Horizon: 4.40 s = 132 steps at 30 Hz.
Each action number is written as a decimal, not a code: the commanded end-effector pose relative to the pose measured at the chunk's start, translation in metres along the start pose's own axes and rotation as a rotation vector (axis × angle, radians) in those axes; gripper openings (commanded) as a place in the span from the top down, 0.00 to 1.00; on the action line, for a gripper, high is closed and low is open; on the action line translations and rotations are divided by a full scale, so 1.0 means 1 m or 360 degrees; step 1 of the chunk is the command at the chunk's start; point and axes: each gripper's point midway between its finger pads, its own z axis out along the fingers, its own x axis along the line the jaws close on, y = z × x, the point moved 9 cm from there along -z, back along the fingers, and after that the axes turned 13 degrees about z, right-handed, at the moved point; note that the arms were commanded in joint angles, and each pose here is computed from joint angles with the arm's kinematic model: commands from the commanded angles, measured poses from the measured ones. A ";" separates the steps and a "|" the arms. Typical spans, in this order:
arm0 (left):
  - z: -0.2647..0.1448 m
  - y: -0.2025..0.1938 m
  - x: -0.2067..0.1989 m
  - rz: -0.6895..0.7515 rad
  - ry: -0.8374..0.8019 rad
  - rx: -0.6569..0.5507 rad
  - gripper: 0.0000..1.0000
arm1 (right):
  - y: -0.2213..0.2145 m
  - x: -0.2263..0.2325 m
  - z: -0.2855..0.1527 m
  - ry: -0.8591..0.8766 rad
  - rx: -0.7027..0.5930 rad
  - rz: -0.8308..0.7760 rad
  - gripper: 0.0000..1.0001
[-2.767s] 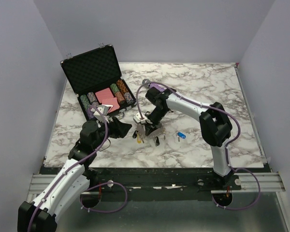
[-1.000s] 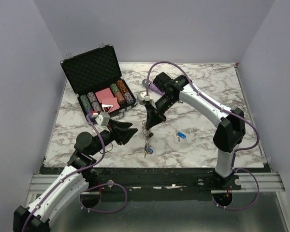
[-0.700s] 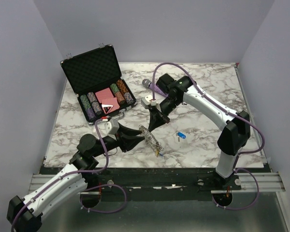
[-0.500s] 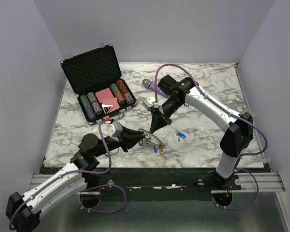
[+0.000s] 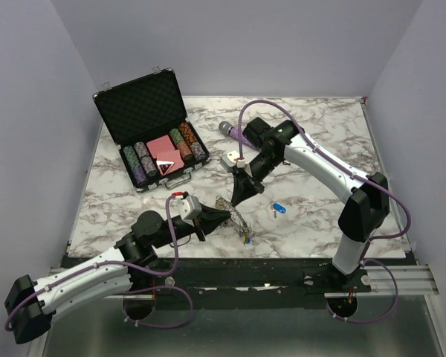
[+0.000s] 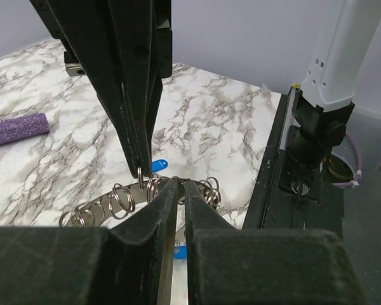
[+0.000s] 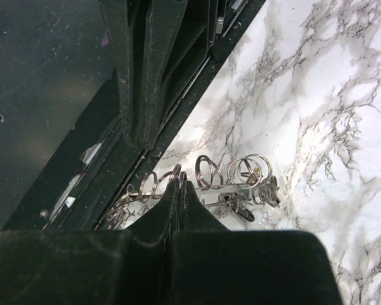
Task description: Put the keys on the keyring
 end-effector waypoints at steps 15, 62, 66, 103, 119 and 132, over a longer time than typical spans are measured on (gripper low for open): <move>-0.016 -0.037 0.012 -0.0007 0.0491 0.0056 0.82 | 0.005 0.027 -0.001 0.0097 -0.0095 0.0052 1.00; -0.012 -0.040 -0.008 -0.0153 0.0188 -0.0057 0.76 | 0.002 0.027 0.001 0.0117 -0.0112 0.0072 1.00; -0.018 -0.043 -0.001 -0.0159 0.0340 -0.0062 0.78 | 0.003 0.027 0.001 0.0115 -0.0113 0.0068 1.00; 0.018 -0.035 0.010 0.0055 0.0320 -0.0069 0.83 | -0.005 0.022 0.007 0.0152 -0.0129 0.0154 1.00; 0.005 -0.030 -0.002 -0.0002 0.0177 -0.0184 0.81 | -0.004 0.022 0.007 0.0147 -0.0121 0.0154 1.00; 0.004 -0.031 -0.006 -0.0001 0.0095 -0.0172 0.74 | -0.004 0.022 0.006 0.0147 -0.0124 0.0149 1.00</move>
